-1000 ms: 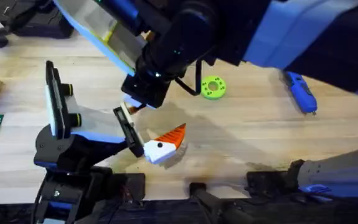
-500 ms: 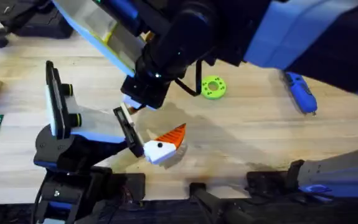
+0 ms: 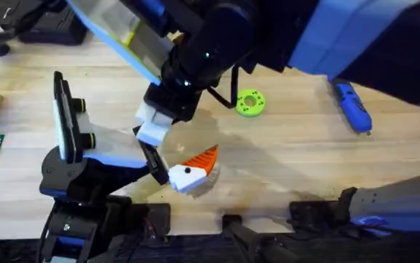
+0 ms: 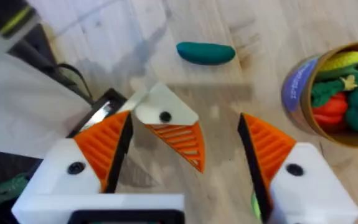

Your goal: Pick up the gripper from the table and insert it into the empty holder that is missing its gripper. Then pick up a screw, insert it into the mounting hole, and use the screwdriver to tighten it. Finally, clean up the table by picking up the vegetable and placing it into the bucket.

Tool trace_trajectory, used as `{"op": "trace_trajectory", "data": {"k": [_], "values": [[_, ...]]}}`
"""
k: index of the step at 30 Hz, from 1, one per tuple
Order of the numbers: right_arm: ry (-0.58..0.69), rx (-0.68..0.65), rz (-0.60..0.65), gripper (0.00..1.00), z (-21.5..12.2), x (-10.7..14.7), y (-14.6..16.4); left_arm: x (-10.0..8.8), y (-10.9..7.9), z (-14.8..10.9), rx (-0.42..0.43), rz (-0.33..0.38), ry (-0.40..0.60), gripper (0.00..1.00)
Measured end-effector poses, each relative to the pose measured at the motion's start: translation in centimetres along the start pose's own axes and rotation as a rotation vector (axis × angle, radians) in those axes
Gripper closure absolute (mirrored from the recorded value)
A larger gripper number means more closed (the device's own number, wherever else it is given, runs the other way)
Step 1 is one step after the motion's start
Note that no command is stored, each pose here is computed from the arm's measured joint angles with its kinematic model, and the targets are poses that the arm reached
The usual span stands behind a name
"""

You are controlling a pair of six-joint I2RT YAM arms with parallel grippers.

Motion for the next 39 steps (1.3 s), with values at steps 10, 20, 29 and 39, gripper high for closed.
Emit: {"op": "trace_trajectory", "data": {"k": [10,20,29,39], "values": [[0.012,0.087,0.115,0.007,-4.2,2.1,-2.7,0.0,0.0,0.0,0.002,-0.001,0.001,0.014],[0.007,0.011,0.425,0.007,-7.2,8.2,-8.7,0.0,0.0,0.0,0.003,0.000,0.001,0.014],[-0.245,0.035,0.562,0.008,-12.8,16.3,-6.5,0.0,0.0,0.0,0.003,0.000,0.001,0.015],[-0.467,-0.023,0.423,0.008,-13.4,20.9,-2.7,0.0,0.0,0.0,0.003,0.000,0.001,0.010]]}}
Point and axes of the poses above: each hand's point on the last joint's axis, 136 mm out from that joint toward the fingers, its own z axis out along the fingers, its own y axis along the line the jaws close on, x = y × z, the point moved 10 cm from there along -z, back along the fingers, and after that the axes turned 2 degrees about -z, right-handed, at the moved point
